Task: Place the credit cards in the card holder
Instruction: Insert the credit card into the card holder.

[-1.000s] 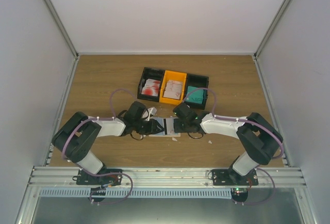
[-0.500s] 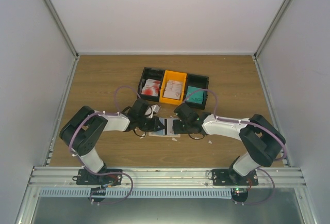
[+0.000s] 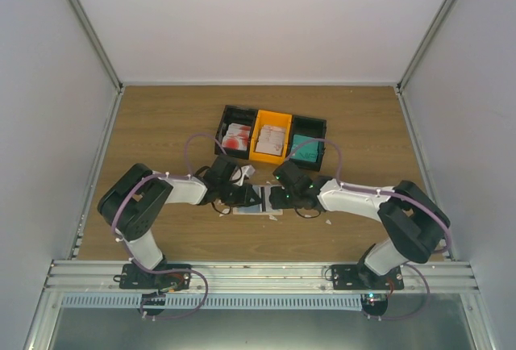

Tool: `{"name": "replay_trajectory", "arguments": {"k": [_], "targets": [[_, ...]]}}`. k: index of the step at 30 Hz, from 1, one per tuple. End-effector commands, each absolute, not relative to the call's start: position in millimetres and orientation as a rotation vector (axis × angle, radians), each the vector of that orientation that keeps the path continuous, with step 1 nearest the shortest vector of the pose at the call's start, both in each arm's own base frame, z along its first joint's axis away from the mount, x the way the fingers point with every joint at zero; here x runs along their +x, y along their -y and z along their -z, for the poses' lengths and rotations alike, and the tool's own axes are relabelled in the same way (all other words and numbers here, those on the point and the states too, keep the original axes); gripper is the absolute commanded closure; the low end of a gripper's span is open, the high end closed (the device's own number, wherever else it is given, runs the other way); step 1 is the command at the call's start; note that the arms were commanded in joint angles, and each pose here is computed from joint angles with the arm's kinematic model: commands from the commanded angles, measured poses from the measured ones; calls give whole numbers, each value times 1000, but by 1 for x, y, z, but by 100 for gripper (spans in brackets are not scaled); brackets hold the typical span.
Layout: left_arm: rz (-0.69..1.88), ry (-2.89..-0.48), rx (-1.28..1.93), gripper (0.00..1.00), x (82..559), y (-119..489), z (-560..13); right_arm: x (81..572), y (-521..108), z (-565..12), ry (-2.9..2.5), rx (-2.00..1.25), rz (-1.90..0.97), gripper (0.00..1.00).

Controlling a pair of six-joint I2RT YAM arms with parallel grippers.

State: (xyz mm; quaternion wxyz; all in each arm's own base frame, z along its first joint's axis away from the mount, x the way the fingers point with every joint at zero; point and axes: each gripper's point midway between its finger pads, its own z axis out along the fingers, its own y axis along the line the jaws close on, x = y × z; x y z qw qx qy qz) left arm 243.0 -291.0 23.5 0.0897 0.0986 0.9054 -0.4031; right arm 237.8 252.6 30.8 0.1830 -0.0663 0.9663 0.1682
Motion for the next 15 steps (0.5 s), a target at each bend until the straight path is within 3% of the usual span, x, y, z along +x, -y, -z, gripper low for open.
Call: {"name": "replay_trajectory", "arguments": {"k": [1, 7, 15], "targets": [[1180, -2640, 353, 88, 247, 296, -35, 247, -245, -52, -2654, -143, -440, 50], [1050, -2565, 310, 72, 259, 281, -64, 264, -237, -92, -2549, -158, -358, 48], [852, -2455, 122, 64, 279, 239, -99, 285, -258, -131, -2455, -294, -364, 47]]}}
